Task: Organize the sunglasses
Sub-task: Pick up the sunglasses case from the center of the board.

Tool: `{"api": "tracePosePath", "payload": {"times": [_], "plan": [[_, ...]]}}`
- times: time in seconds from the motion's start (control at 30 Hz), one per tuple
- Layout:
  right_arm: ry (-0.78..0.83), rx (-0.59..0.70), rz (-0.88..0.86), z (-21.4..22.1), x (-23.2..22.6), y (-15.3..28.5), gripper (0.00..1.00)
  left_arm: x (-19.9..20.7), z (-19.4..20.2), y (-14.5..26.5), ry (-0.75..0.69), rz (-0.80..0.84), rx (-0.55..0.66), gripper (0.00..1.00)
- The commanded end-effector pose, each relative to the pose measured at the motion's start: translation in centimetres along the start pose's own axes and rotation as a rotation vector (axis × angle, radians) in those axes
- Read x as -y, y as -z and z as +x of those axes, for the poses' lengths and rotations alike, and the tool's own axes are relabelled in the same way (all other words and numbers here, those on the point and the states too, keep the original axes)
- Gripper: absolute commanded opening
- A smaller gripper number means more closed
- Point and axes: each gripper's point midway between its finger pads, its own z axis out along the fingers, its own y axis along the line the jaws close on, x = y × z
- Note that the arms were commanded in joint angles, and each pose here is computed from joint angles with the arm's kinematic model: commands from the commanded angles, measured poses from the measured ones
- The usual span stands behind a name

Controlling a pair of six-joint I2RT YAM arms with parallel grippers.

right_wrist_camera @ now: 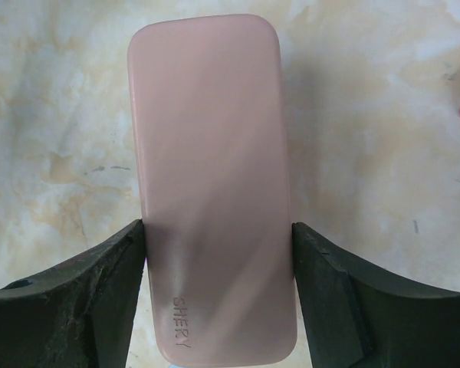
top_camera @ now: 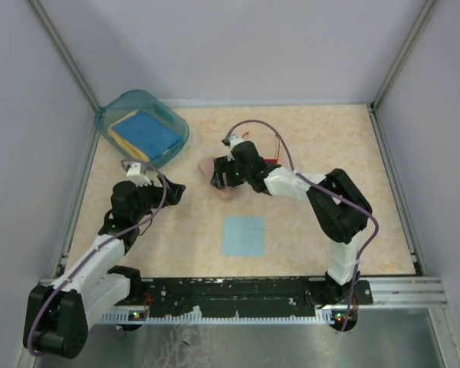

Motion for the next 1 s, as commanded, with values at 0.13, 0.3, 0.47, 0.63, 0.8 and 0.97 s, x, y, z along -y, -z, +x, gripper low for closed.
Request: {"api": "tracePosePath", "payload": {"times": [0.13,0.3,0.47,0.63,0.8,0.97], "plan": [[-0.158,0.248,-0.121,-6.2,-1.9,4.9,0.00,3.4,0.1,-1.1,0.021,0.086,0.007,0.99],[-0.242,0.315,-0.153,-6.6,-1.2,7.3,0.00,5.2,1.0,-2.3,0.075,0.108,-0.025,0.99],[-0.307,0.391,-0.197,-6.7,-0.5,9.7,0.00,6.5,1.3,-3.2,0.106,0.138,-0.030,0.99],[-0.356,0.415,-0.206,-5.7,0.0,11.0,0.00,7.7,1.3,-3.5,0.109,0.147,-0.024,0.99],[-0.483,0.442,-0.282,-4.6,0.2,12.3,0.00,9.5,1.8,-3.9,0.114,0.167,-0.026,1.00],[-0.543,0.453,-0.356,-3.5,-0.2,13.3,0.00,10.8,2.4,-4.4,0.108,0.180,-0.039,1.00]]}}
